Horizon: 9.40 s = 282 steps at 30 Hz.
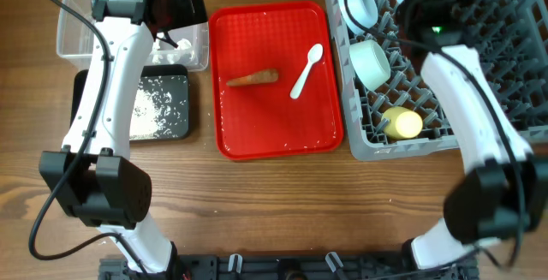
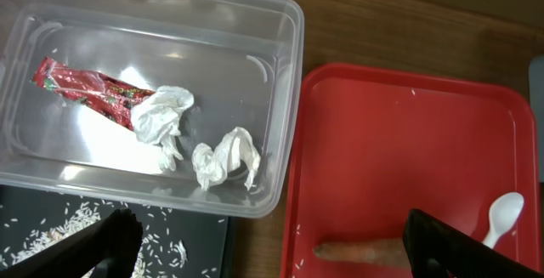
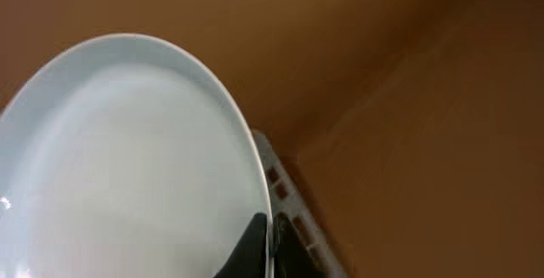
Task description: Sort waste into correct bins and load items into the dishwasher rack
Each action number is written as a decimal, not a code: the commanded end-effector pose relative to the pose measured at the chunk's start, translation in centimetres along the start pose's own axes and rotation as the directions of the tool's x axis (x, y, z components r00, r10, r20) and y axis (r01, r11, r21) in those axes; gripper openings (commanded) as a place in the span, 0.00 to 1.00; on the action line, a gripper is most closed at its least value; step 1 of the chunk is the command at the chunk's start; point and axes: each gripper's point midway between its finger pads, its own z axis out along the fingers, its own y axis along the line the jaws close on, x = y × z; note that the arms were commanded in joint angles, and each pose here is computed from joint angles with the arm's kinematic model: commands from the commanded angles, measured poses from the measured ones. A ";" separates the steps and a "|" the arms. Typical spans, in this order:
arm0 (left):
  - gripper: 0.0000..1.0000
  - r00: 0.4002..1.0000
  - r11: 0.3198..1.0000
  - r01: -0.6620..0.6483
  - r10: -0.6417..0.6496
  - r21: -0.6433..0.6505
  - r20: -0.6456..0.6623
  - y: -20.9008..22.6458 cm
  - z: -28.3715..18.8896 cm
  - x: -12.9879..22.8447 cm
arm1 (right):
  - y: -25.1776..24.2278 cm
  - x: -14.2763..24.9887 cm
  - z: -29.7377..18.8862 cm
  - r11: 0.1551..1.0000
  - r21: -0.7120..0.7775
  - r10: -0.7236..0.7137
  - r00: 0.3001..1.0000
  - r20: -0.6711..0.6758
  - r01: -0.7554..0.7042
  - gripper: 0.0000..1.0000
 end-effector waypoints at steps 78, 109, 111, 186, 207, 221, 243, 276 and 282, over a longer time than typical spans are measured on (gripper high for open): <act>1.00 0.999 1.000 0.007 -0.007 -0.002 0.031 0.2 -0.9 -0.9 | 33.8 16.7 -13.5 0.713 -0.417 0.147 0.702 -0.697 -0.563 0.11; 1.00 0.999 1.000 0.007 -0.007 -0.002 0.032 0.2 -0.9 -0.9 | -0.9 17.1 -9.5 0.333 0.451 0.867 0.082 -0.491 -0.828 0.04; 1.00 0.999 1.000 0.007 -0.007 -0.002 0.031 0.2 -0.9 -0.9 | 0.4 19.6 -8.2 0.266 0.526 0.890 -0.003 -0.455 -0.808 0.04; 0.38 0.580 0.552 0.726 -0.812 -0.410 -0.068 -12.2 14.7 20.1 | 3.2 7.4 -15.7 0.466 -0.607 0.309 0.761 -0.570 -0.644 1.00; 0.30 0.555 0.515 0.821 -0.821 -0.245 0.132 1.2 -2.7 6.1 | 3.0 7.5 -15.3 0.485 -0.596 0.315 0.763 -0.564 -0.640 1.00; 0.39 0.306 0.179 0.847 -0.935 -0.501 0.183 16.3 7.7 16.5 | 2.9 7.6 -15.2 0.493 -0.589 0.317 0.762 -0.564 -0.641 1.00; 1.00 0.621 0.595 0.783 -0.763 -0.182 0.180 14.5 -4.7 7.4 | -6.6 1.8 -22.9 0.492 -0.728 0.474 0.848 -0.238 -0.479 1.00; 1.00 0.621 0.594 0.783 -0.763 -0.181 0.180 14.5 -4.8 7.4 | -3.2 15.1 -25.6 0.588 -0.704 0.688 0.704 0.178 -0.397 1.00; 1.00 0.621 0.594 0.783 -0.763 -0.181 0.180 14.5 -4.8 7.4 | -0.9 17.9 -25.1 0.560 -0.715 0.732 0.655 0.189 -0.418 1.00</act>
